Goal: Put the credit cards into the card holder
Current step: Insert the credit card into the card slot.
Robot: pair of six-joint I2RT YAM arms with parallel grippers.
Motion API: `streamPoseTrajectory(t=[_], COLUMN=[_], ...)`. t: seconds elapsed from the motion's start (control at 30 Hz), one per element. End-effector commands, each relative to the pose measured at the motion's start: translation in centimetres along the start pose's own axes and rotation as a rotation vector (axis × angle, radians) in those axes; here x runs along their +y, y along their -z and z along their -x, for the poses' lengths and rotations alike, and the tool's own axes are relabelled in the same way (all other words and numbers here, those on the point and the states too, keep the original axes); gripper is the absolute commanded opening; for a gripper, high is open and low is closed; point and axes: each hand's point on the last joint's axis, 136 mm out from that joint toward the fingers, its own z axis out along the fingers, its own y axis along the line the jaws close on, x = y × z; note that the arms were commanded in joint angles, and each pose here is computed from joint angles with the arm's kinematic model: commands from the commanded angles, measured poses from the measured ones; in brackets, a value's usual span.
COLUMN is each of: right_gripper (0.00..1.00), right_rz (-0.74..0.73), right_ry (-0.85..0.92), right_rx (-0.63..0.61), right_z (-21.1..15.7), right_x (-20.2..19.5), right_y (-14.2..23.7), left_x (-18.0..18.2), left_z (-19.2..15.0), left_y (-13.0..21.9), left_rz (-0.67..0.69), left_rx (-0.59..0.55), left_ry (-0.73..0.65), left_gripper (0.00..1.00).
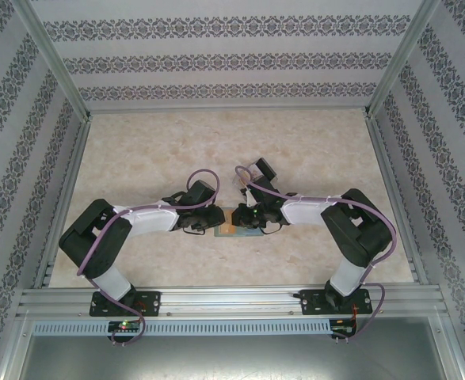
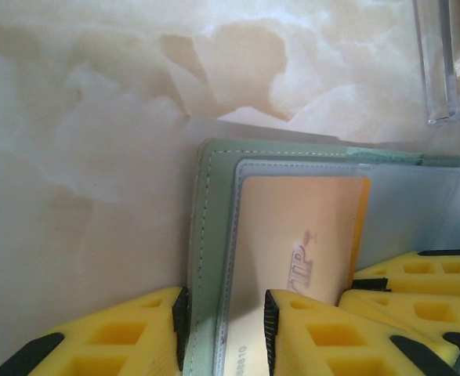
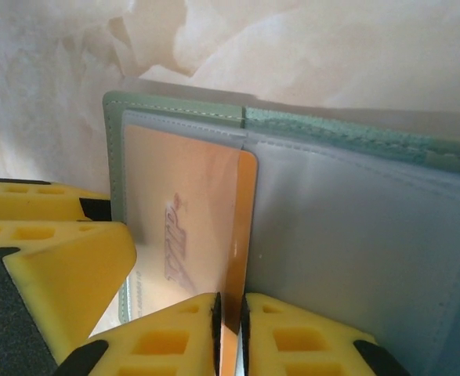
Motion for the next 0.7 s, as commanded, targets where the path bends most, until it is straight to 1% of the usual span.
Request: streamPoseTrajectory(t=[0.0,0.07,0.13,0.23,0.37,0.47,0.57,0.67], right_gripper=[0.22,0.24,0.3,0.32,0.27,0.25,0.23,0.21], right_rz=[0.028,0.003,-0.027,-0.074,-0.073,-0.091,-0.123,-0.109], right_ry=[0.031,0.044,0.052,0.046,0.026,0.012,-0.011,-0.012], right_rx=[-0.026,-0.057,-0.092,-0.133,-0.104,-0.083,-0.078,-0.077], right_z=[0.3,0.5,0.9,1.5,1.6,1.2,0.9,0.9], right_x=[1.6,1.4,1.0,-0.4,-1.4,-2.0,-3.0,-2.7], right_y=[0.8,1.8,3.1,4.6,4.5,3.9,3.5,3.4], left_x=[0.1,0.5,0.7,0.6,-0.3,-1.6,-3.2,-5.3], left_z=[0.5,0.8,1.1,1.9,3.0,3.6,3.7,3.3], left_y=[0.6,1.2,1.8,3.0,4.2,5.0,5.5,5.3], left_rz=[0.018,0.047,0.067,0.093,0.103,0.078,0.029,-0.061], left_rx=[-0.022,-0.043,-0.065,-0.099,-0.129,-0.141,-0.144,-0.125], left_ry=[-0.001,-0.001,-0.006,-0.019,-0.049,-0.074,-0.104,-0.13], left_gripper=[0.35,0.38,0.39,0.42,0.43,0.41,0.4,0.37])
